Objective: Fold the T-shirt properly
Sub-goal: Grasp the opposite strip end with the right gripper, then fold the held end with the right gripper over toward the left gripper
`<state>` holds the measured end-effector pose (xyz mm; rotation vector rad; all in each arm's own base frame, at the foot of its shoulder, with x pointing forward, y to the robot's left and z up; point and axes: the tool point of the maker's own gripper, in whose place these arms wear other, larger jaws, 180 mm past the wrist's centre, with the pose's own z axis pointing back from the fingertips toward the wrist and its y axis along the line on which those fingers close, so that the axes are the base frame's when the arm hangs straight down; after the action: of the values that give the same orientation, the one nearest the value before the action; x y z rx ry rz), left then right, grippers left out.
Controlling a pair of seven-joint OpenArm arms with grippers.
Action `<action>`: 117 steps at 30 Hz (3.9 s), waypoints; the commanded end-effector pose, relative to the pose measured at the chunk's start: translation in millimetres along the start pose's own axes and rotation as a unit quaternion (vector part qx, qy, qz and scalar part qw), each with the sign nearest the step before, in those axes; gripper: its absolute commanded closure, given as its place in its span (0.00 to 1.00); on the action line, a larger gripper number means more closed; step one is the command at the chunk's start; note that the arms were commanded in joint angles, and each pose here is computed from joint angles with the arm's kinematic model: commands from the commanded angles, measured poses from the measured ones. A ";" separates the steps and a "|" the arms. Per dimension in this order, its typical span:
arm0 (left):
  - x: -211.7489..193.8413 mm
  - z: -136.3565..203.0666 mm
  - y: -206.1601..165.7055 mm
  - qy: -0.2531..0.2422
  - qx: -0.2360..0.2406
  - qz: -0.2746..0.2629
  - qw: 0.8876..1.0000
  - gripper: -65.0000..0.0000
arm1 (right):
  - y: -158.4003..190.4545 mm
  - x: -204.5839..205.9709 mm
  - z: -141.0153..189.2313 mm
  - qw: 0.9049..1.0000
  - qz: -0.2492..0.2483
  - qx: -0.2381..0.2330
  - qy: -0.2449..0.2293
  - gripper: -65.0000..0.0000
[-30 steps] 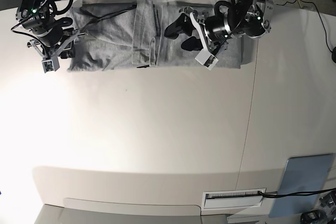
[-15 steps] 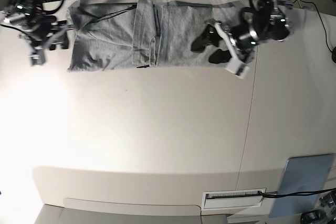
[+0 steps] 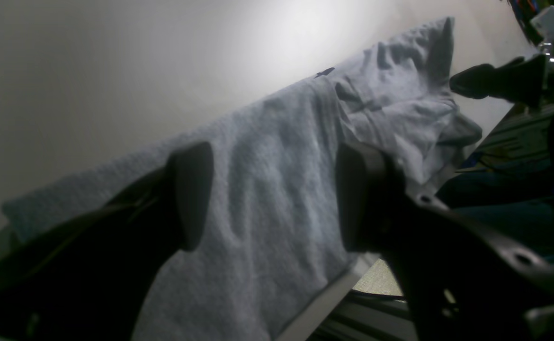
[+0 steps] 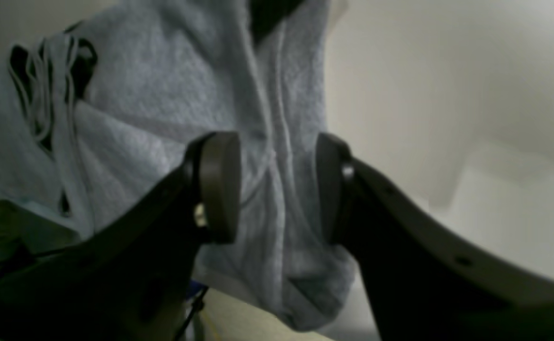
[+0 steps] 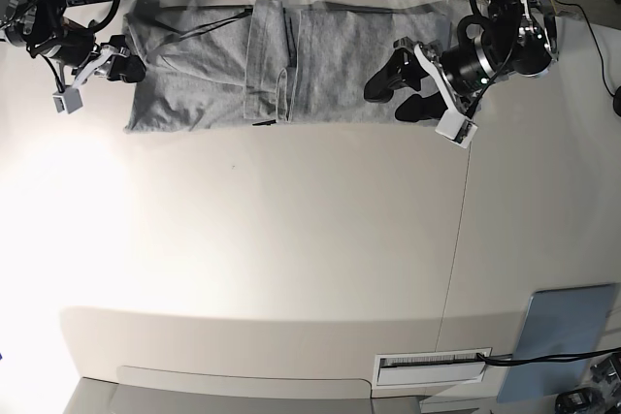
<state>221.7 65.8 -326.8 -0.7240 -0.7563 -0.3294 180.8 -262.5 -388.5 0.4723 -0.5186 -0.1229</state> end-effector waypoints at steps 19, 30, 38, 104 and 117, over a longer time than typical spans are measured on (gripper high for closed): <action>4.8 2.3 3.3 -0.004 0.014 -0.019 1.000 0.37 | 42.8 -18.2 -35.7 0.994 0.029 0.088 0.052 0.60; 4.6 2.3 3.2 -0.004 0.014 -0.019 1.000 0.37 | 37.8 -19.8 -35.2 0.995 0.031 0.076 0.058 1.00; 1.5 2.6 8.5 0.005 0.028 -0.026 0.999 0.37 | 12.9 16.2 -0.3 0.999 0.031 0.024 -0.017 1.00; 4.6 14.4 92.7 0.008 0.086 -0.025 0.996 0.37 | 340.0 -7.1 -22.0 0.919 0.324 0.188 -0.126 0.55; 8.8 27.1 28.3 0.012 -0.040 -0.050 0.998 0.42 | 209.0 47.5 -14.8 0.943 0.286 -0.073 -0.152 0.55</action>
<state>222.6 105.2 -332.6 -0.7432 -0.7172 -0.4515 225.0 -84.8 -291.3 0.1357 -0.8813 0.3278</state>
